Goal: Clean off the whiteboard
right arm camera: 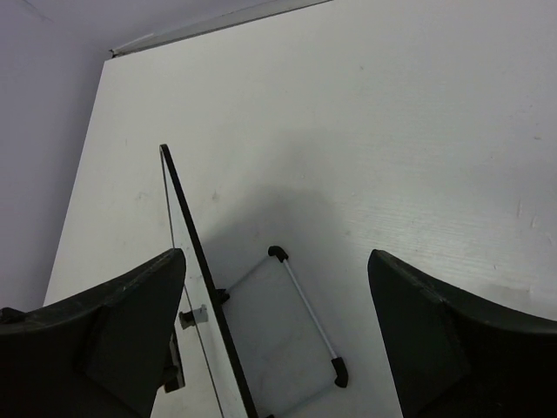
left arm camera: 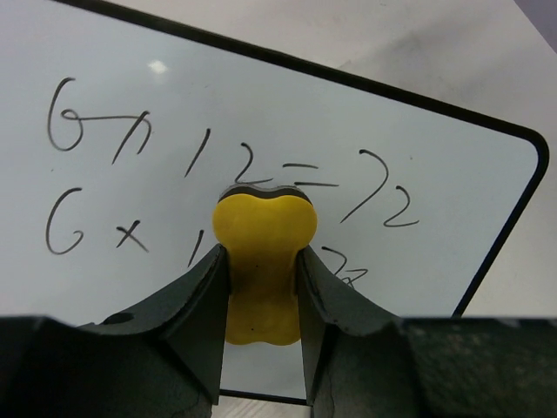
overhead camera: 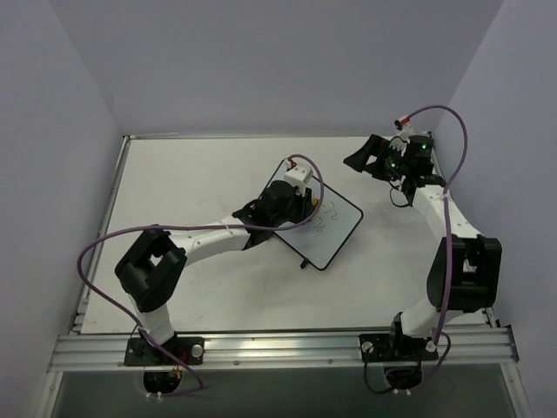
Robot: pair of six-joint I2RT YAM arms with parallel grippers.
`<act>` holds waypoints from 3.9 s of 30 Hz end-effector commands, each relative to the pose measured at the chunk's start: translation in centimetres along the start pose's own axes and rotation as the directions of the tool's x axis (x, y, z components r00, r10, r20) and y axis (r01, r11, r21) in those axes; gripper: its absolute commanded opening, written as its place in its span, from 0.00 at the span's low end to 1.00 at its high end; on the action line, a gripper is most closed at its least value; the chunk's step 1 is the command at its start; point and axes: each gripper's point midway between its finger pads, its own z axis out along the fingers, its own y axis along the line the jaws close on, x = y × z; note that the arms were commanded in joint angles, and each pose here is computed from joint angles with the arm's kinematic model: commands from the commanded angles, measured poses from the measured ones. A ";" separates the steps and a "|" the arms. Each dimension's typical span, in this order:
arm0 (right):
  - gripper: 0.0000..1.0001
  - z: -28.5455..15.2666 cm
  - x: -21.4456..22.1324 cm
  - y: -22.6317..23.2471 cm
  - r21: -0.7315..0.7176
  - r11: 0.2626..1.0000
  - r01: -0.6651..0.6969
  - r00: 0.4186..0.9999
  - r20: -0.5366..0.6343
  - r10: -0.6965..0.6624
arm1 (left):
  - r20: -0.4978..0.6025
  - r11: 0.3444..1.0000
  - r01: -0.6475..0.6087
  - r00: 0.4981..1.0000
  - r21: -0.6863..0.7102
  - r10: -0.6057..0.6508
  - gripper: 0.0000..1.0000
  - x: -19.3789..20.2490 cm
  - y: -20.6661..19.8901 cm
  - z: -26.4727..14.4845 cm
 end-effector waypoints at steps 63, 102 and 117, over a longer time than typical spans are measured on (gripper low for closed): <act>0.00 7.0 8.4 7.5 -0.425 0.893 0.145 0.914 -0.288 -0.286 | 0.127 0.981 0.055 0.991 -0.187 -0.032 0.02 -7.4 11.4 1.7; 0.00 6.5 7.8 8.6 -0.439 0.882 0.169 0.915 -0.263 -0.306 | -0.005 0.997 -0.036 0.999 -0.070 0.036 0.02 -0.5 8.2 4.4; 0.00 6.3 7.7 9.0 -0.443 0.879 0.179 0.914 -0.257 -0.315 | -0.028 0.998 -0.004 1.000 -0.056 0.003 0.02 -0.9 10.8 4.4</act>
